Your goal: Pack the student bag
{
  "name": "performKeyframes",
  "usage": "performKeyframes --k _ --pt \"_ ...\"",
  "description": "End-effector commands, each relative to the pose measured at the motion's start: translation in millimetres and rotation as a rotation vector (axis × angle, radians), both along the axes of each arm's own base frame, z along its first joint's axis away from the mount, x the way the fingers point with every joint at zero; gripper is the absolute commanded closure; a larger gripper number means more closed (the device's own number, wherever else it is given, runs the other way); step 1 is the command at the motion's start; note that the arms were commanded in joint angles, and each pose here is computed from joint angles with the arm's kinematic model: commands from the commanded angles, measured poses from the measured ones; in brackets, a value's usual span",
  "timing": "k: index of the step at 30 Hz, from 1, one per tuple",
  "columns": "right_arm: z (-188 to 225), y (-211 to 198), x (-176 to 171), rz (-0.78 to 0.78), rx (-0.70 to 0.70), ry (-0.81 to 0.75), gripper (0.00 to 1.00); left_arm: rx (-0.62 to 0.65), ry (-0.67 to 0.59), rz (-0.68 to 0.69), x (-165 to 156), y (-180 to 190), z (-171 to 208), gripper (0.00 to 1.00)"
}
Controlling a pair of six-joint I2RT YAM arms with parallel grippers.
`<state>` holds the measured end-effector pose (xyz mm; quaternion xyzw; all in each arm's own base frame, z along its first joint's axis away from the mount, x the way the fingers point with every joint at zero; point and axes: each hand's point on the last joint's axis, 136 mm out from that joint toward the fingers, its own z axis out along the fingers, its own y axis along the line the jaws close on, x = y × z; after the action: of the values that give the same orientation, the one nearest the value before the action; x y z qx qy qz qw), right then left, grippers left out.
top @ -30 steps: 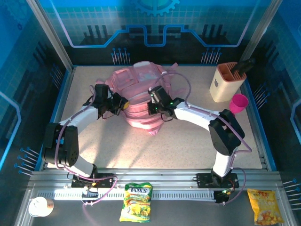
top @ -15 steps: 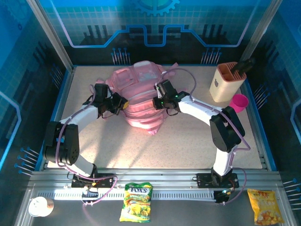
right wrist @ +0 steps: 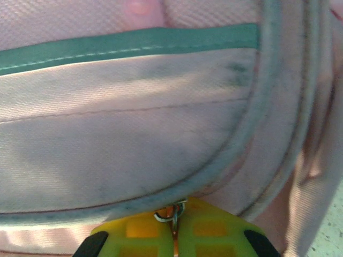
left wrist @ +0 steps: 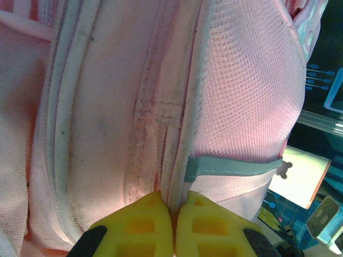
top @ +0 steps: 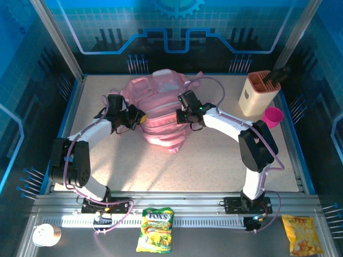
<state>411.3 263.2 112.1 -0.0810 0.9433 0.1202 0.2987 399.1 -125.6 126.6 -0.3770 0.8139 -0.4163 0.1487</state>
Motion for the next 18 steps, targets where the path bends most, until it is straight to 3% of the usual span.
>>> performKeyframes --k 1,6,12,18 --pt "-1.0 -36.6 9.9 -0.126 -0.075 0.032 1.00 0.052 -0.046 0.014 18.0 16.3 6.4 1.00" --pt "6.7 -2.8 -2.3 0.023 -0.078 0.003 1.00 0.075 -0.034 0.020 26.0 26.9 -0.3 1.00" --pt "28.8 73.0 -36.8 0.303 -0.048 -0.058 1.00 0.144 -0.026 0.078 28.1 64.8 5.3 0.73" --pt "34.0 140.9 -62.2 0.443 0.048 -0.036 1.00 0.198 0.011 0.181 2.3 104.9 11.9 0.49"
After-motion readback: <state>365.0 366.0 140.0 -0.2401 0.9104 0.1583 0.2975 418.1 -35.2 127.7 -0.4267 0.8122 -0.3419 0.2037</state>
